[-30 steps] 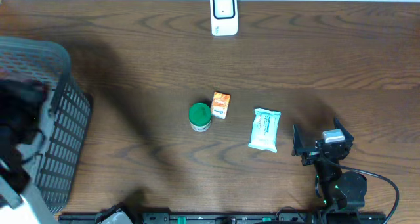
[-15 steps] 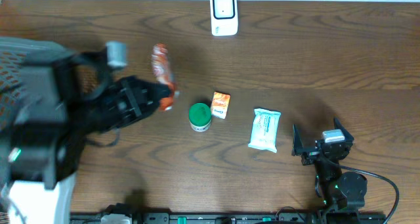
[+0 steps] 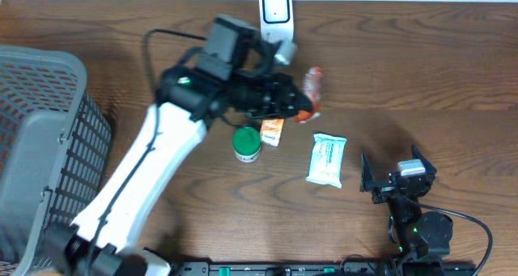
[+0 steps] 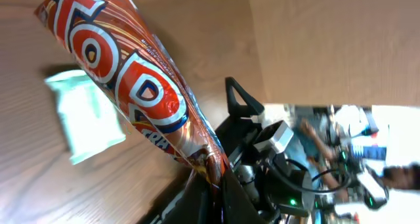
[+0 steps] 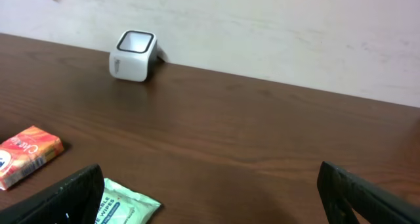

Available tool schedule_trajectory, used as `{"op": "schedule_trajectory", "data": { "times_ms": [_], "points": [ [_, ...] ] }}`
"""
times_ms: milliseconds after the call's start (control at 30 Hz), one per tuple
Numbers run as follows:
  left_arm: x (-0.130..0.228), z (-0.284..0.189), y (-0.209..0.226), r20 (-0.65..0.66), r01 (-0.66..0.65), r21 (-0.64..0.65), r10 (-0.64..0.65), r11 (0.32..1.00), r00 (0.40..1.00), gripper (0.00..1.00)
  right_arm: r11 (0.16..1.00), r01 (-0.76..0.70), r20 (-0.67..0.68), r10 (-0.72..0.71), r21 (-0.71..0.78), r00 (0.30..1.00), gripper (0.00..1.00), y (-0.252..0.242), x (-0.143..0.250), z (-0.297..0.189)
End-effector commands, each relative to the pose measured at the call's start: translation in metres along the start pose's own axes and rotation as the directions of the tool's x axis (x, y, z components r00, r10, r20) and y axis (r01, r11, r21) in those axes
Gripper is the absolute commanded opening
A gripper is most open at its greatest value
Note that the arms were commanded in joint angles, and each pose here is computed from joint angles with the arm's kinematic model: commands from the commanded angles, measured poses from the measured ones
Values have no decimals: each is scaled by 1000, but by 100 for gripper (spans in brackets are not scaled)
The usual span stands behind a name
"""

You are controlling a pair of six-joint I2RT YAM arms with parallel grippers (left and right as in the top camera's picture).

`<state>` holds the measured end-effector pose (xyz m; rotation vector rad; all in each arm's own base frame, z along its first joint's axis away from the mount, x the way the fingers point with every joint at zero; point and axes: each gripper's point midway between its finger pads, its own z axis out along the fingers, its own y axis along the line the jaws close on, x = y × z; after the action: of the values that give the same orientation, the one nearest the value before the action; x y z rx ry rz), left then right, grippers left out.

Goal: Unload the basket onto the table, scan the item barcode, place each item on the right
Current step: 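Carry the chocolate bar right of the snack box and release it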

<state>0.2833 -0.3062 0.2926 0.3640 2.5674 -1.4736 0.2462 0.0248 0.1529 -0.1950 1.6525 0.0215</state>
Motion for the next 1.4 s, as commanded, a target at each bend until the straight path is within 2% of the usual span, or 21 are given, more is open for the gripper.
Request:
{"op": "schedule_trajectory", "data": {
  "times_ms": [0,67,267,467,600,833,933,1200,1367],
  "points": [
    [7,38,-1,-95,-15,62,21,998,995,7,1000,-10,0,10,-13,1000,99,3,0,0],
    [5,69,11,-133,12,61,-3,998,991,7,1000,-10,1,10,-13,1000,99,3,0,0],
    [7,119,46,-241,177,74,-155,981,958,7,1000,-10,0,10,-13,1000,99,3,0,0],
    [13,153,87,-322,412,4,-389,911,863,7,1000,-10,0,10,-13,1000,99,3,0,0],
    [11,167,100,-348,513,-2,-481,858,804,7,1000,-10,0,10,-13,1000,99,3,0,0],
    [-23,157,113,-277,566,42,-535,823,798,7,1000,-10,0,10,-13,1000,99,3,0,0],
    [-37,146,123,-247,644,37,-617,764,747,7,1000,-10,0,10,-13,1000,99,3,0,0],
    [-49,144,124,-217,618,72,-593,783,776,7,1000,-10,0,10,-13,1000,99,3,0,0],
    [-52,150,108,-238,579,122,-543,806,806,7,1000,-10,1,10,-13,1000,99,3,0,0]
  ]
}}
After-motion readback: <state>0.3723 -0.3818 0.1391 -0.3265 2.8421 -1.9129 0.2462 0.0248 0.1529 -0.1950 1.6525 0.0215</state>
